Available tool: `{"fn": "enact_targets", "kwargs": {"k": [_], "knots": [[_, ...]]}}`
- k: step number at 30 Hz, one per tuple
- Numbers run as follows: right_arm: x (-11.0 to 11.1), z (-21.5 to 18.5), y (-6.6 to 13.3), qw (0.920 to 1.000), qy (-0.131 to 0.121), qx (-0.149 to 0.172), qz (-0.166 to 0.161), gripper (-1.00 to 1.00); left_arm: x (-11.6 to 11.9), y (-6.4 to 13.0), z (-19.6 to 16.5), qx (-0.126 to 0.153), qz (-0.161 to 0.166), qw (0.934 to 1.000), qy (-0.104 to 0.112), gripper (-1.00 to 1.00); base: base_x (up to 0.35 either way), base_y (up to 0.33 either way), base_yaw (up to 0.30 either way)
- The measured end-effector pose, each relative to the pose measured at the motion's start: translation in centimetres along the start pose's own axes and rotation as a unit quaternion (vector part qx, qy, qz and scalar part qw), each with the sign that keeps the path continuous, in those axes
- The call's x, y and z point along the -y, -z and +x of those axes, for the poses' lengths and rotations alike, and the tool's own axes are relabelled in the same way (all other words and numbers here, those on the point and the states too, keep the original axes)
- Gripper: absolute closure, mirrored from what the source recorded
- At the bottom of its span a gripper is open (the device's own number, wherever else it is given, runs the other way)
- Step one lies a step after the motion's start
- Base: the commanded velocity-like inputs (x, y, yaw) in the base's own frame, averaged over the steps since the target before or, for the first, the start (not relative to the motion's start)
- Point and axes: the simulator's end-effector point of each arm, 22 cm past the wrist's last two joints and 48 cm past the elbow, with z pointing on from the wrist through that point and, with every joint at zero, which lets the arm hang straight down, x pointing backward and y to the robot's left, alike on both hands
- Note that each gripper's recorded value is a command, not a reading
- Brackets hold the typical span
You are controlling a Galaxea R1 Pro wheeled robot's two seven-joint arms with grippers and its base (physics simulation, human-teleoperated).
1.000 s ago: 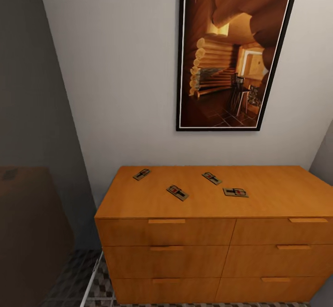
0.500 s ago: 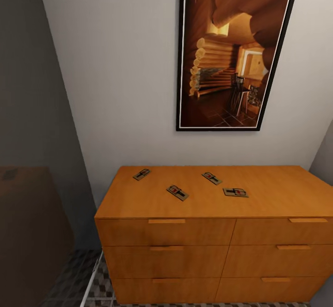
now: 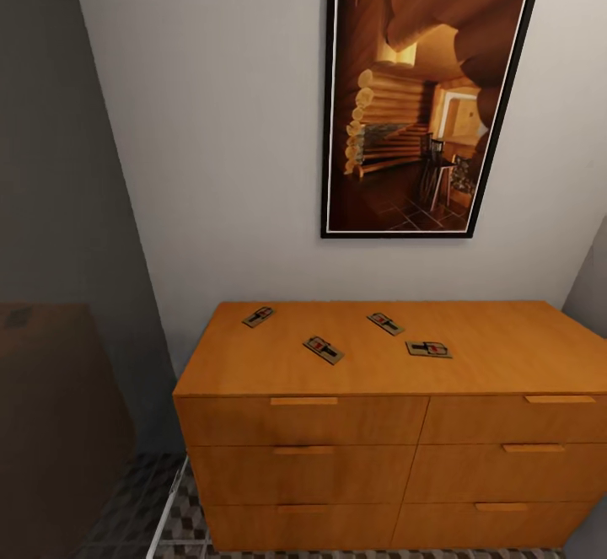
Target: Take the four mousetraps from the cabinet in the bathroom and place them on the bathroom floor. Make sure all four end up on the same floor surface, and ensure that at least two of them are either under or directly next to the same bathroom sink.
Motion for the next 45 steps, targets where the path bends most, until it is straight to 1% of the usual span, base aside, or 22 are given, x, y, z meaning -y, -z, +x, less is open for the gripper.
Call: {"fn": "enact_targets", "kwargs": {"k": [3,33,38,45], "knots": [[0.0,0.8,-0.1,1.0,-0.001,-0.008,0.0,-1.0,0.0,0.0,0.0,0.0,0.0,1.0,0.0,-1.0,-0.024,0.0,0.0],[0.0,0.8,-0.1,1.0,-0.001,-0.008,0.0,-1.0,0.0,0.0,0.0,0.0,0.0,1.0,0.0,-1.0,-0.025,0.0,0.0],[0.1,2.6,0.2,0.9999,-0.008,-0.013,0.001,-1.0,0.3,-0.1,1.0,-0.004,0.003,1.0,0.002,-1.0,-0.107,0.0,0.0],[0.0,3.3,0.2,0.9999,-0.011,-0.011,0.002,-1.0,0.4,-0.4,2.4,-0.015,0.004,0.9999,0.004,-1.0,-0.142,0.0,0.0]]}}
